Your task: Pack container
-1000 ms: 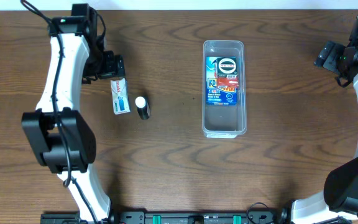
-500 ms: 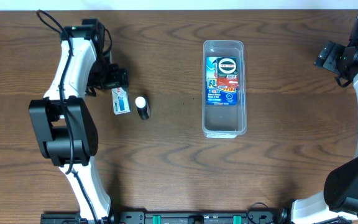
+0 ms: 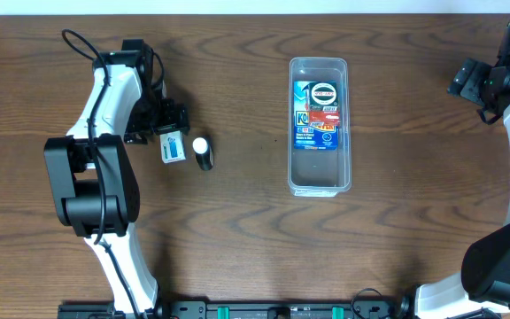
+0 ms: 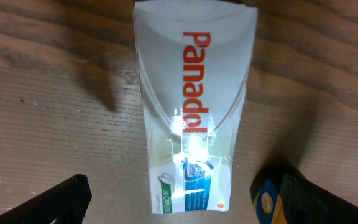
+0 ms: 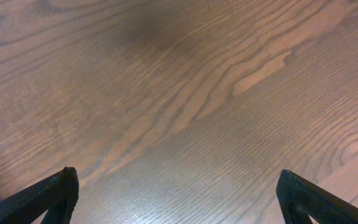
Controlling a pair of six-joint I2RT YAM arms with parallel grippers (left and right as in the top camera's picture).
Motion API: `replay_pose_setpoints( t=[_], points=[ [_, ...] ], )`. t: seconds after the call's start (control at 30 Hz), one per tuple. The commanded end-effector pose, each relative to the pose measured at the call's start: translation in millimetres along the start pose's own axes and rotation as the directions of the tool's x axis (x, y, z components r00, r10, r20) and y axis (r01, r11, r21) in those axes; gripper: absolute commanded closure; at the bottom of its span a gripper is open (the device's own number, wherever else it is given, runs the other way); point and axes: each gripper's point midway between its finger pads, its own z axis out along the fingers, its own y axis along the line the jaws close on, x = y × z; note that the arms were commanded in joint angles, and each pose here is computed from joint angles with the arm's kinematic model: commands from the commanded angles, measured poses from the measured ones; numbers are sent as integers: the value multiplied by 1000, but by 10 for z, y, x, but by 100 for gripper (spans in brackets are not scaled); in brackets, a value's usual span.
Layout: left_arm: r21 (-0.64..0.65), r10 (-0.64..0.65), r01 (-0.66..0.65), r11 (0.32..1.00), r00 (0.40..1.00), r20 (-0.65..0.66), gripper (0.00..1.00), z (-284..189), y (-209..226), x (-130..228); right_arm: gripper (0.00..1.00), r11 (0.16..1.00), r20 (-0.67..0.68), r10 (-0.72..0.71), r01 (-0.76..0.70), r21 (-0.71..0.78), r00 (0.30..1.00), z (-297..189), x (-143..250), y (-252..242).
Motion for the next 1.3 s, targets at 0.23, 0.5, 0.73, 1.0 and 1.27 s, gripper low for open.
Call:
replay_pose_setpoints(
  t=[0.23,0.5,0.73,1.0,1.27],
  points=[
    [-72,-70,70,995,998,0,2,116,88,1,1,1000,-8,-10,10,16,1000,39,9,-38],
    [-105,-36,35,994,999,-12,2,218,8,16,1,1000,-8,-10,10,16,1000,39,9,-38],
    [-101,-48,47,994,999,1,2,230,-12,-15,1,1000,-8,-10,10,16,1000,39,9,-38],
    [-104,-49,48,993,999,-13,2,273,2,26,1,1000,-8,-10,10,16,1000,39,9,-38],
    [-106,-45,43,993,999,-18,2,329,14,53,1,1000,-8,-10,10,16,1000,39,9,-38]
  ],
)
